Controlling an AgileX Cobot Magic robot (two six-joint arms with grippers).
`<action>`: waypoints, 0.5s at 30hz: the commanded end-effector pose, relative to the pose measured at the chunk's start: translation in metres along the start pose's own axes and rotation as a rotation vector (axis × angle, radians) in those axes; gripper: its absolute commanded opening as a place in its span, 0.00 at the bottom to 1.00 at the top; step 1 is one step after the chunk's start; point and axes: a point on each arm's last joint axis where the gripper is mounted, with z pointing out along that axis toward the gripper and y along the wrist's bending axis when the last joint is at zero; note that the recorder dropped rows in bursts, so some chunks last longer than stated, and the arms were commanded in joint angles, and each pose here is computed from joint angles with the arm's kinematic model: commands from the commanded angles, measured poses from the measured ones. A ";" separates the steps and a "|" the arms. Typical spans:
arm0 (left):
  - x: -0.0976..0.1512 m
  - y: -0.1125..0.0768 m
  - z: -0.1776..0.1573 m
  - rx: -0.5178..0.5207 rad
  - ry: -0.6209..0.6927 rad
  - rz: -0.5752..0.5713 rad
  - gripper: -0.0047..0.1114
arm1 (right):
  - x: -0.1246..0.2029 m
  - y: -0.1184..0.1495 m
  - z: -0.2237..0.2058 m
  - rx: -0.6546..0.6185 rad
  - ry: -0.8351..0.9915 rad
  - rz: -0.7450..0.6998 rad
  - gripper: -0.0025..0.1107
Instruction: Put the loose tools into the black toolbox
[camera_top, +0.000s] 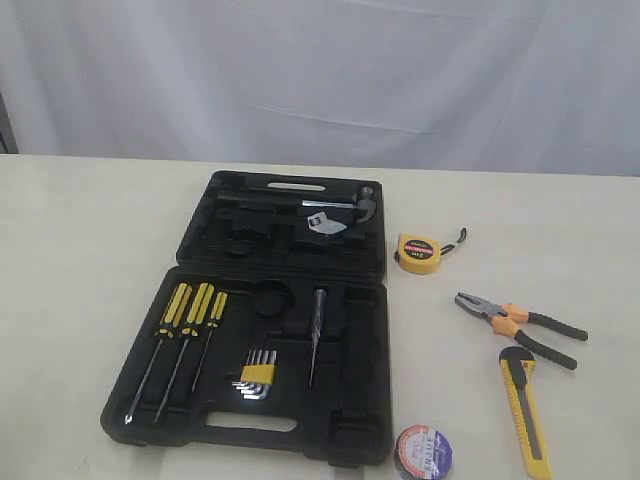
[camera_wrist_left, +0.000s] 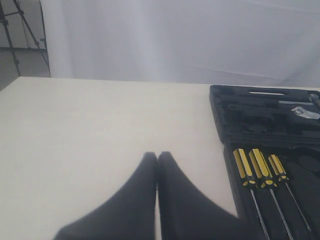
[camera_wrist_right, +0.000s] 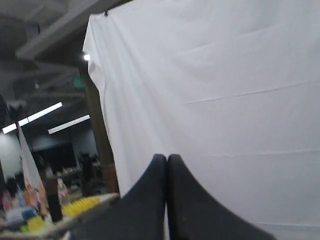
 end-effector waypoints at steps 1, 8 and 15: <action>0.001 0.000 0.000 0.003 -0.001 -0.003 0.04 | -0.005 -0.008 -0.001 0.072 -0.067 0.304 0.02; 0.001 0.000 0.000 0.003 -0.001 -0.003 0.04 | 0.002 -0.010 -0.001 0.133 0.030 0.398 0.02; 0.001 0.000 0.000 0.003 -0.001 -0.003 0.04 | -0.029 0.009 0.016 0.194 0.465 0.123 0.02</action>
